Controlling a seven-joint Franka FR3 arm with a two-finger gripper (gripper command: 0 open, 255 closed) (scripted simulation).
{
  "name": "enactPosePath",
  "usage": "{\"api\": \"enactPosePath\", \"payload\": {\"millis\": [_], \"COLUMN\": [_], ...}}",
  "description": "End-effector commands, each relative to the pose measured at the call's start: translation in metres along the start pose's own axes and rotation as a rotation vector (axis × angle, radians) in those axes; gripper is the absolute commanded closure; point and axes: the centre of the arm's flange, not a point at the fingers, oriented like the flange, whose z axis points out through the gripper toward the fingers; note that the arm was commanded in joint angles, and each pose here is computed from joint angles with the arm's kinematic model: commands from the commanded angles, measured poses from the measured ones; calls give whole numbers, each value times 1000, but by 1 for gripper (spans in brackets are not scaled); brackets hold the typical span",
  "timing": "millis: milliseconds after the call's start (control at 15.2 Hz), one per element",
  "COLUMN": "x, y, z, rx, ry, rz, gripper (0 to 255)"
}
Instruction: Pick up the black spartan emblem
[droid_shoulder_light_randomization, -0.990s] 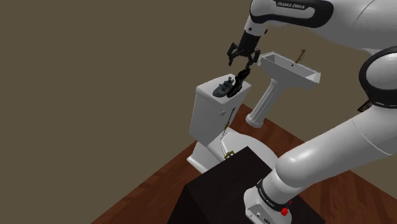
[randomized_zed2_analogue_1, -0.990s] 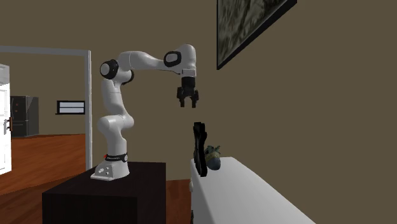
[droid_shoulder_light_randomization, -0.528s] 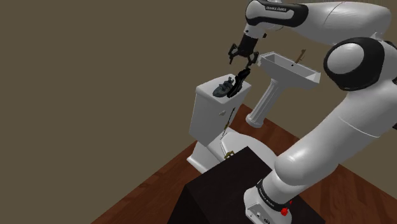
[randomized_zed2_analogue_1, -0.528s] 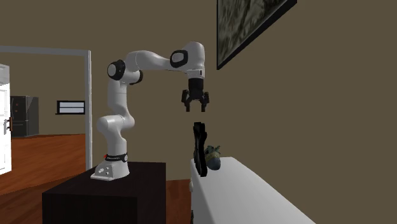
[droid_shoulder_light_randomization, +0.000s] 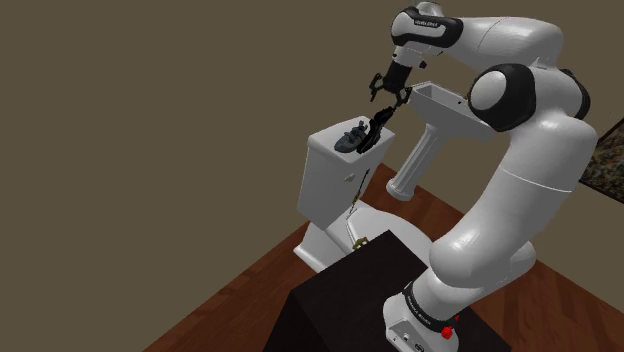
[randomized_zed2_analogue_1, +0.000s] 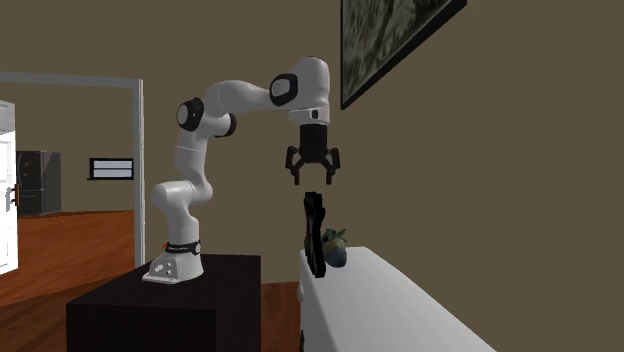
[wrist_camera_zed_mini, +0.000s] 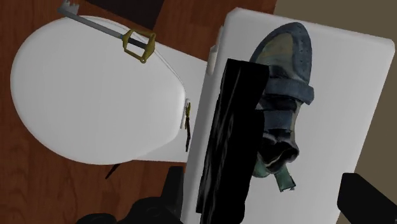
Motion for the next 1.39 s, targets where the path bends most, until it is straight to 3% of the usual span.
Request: {"api": "enactPosePath", "payload": {"millis": [0, 132, 792, 858, 1320], "x": [26, 50, 51, 51, 51], "y": [7, 18, 18, 17, 17], "z": [4, 11, 51, 51, 51], "rx": [4, 8, 8, 8, 8], "ry": [-9, -17, -17, -17, -17], "rz": [80, 156, 156, 156, 156], "gripper": [0, 0, 0, 255, 255]}}
